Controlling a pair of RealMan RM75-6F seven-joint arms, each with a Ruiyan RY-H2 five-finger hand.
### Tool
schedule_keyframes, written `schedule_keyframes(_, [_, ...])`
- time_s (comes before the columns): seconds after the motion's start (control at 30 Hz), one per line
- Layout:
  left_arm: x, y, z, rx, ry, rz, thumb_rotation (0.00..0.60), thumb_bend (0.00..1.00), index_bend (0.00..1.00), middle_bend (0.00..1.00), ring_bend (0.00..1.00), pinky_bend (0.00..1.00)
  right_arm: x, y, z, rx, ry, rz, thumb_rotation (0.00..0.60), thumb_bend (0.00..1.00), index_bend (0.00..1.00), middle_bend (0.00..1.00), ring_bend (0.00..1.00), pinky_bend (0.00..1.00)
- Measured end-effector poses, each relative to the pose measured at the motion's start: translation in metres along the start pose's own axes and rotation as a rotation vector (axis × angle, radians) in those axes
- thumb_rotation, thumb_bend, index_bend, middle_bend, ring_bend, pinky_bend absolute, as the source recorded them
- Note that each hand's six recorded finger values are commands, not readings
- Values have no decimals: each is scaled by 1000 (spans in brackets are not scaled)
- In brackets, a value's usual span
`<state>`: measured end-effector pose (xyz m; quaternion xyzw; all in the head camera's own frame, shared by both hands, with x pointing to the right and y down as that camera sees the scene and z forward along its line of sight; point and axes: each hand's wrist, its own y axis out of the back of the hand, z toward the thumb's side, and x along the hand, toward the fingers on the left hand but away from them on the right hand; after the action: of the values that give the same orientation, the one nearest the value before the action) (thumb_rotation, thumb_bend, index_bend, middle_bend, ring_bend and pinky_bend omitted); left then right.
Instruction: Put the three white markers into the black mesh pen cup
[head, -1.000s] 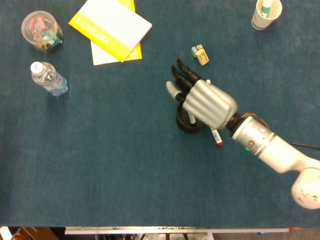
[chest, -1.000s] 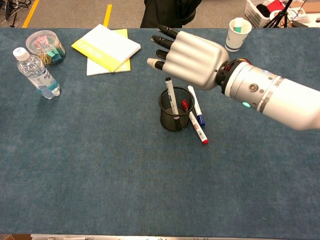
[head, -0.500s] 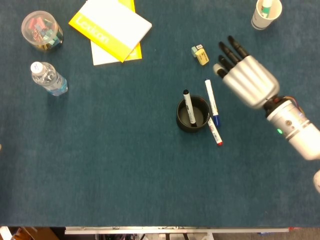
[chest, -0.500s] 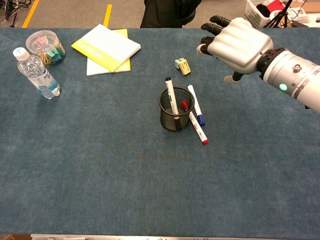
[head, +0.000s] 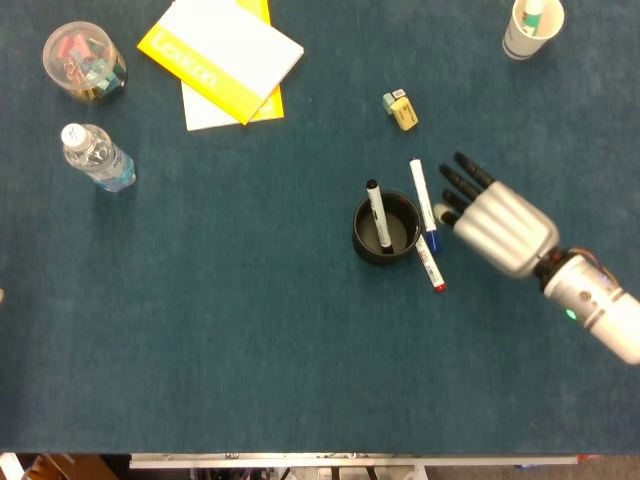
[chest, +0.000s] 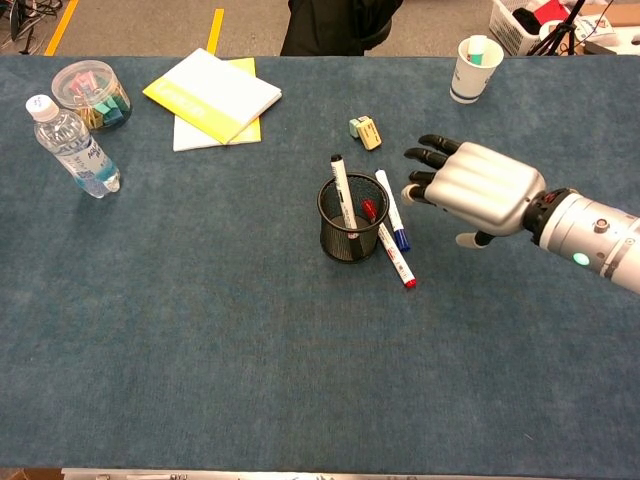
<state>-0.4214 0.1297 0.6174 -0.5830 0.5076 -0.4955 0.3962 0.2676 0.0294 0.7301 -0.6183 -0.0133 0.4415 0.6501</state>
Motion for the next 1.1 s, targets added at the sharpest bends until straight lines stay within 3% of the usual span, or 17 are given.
schedule_keyframes(0.33, [0, 0, -2, 1, 7, -1, 600, 150, 195, 178, 174, 139, -11, -13, 7, 14, 12, 27, 600, 143, 304, 298, 52, 0])
schedule_keyframes(0.6, [0, 0, -3, 4, 10, -2, 600, 150, 195, 178, 174, 139, -35, -6, -1, -13, -18, 4, 600, 148, 307, 297, 52, 0])
schedule_keyframes(0.7, [0, 1, -4, 5, 11, -1, 600, 149, 195, 178, 174, 139, -45, -3, -1, -17, -16, 1, 600, 202, 307, 297, 52, 0])
schedule_keyframes(1.1, [-1, 2, -6, 12, 22, 1, 600, 150, 195, 178, 174, 138, -76, -1, 0, -42, -1, 42, 600, 228, 307, 298, 52, 0])
